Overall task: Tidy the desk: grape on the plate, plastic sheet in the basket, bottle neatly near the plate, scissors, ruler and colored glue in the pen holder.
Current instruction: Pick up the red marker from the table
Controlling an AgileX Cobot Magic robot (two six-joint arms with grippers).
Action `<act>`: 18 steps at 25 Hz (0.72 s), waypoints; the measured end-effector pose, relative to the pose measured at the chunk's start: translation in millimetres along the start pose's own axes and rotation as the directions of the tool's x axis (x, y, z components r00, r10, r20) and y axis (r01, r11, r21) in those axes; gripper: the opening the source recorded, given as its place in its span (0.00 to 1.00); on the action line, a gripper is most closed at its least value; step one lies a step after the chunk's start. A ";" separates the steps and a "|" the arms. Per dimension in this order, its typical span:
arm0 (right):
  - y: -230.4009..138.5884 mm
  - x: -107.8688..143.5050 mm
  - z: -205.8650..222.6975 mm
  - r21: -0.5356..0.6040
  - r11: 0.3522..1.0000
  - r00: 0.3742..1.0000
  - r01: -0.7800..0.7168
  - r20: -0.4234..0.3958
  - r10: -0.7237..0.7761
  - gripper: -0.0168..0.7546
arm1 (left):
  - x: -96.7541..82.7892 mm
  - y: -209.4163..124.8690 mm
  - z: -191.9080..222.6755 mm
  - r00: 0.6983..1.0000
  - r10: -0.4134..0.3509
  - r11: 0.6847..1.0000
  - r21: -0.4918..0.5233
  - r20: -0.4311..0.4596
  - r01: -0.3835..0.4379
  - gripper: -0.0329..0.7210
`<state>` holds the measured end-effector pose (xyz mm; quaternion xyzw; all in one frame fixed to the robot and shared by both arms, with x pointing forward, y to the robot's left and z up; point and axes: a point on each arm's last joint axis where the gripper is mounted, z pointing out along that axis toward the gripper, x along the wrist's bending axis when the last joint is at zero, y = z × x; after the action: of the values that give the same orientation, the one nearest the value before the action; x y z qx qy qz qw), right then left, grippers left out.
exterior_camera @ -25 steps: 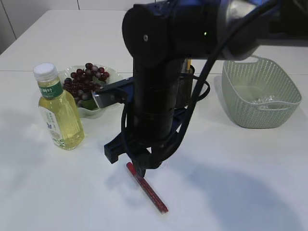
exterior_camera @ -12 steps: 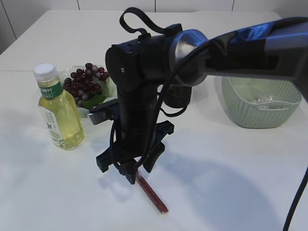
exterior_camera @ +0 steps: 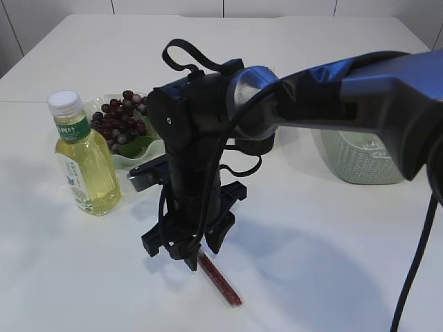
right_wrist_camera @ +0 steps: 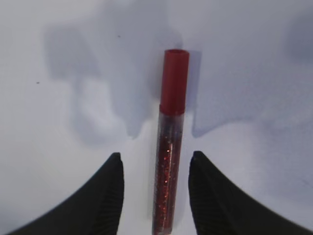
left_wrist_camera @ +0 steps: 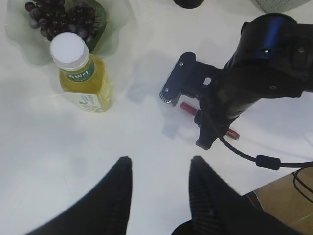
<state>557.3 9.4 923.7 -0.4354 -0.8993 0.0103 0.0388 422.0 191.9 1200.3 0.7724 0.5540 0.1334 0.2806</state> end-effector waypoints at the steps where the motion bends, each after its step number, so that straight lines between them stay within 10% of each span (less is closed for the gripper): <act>1: 0.3 -0.3 2.4 0.005 1.000 1.000 0.000 0.003 -0.001 0.48 | 0.0 0.0 0.0 1.000 0.000 1.000 0.000 0.000 0.000 0.43; 18: 1.6 -4.7 12.7 0.026 1.000 0.999 0.013 0.046 -0.014 0.48 | 0.0 0.0 0.0 1.000 0.000 1.000 0.000 0.000 0.000 0.43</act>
<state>560.4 6.8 910.7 -0.4283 -0.9028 0.0317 0.0236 422.0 191.9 1200.3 0.7724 0.5540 0.1334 0.2806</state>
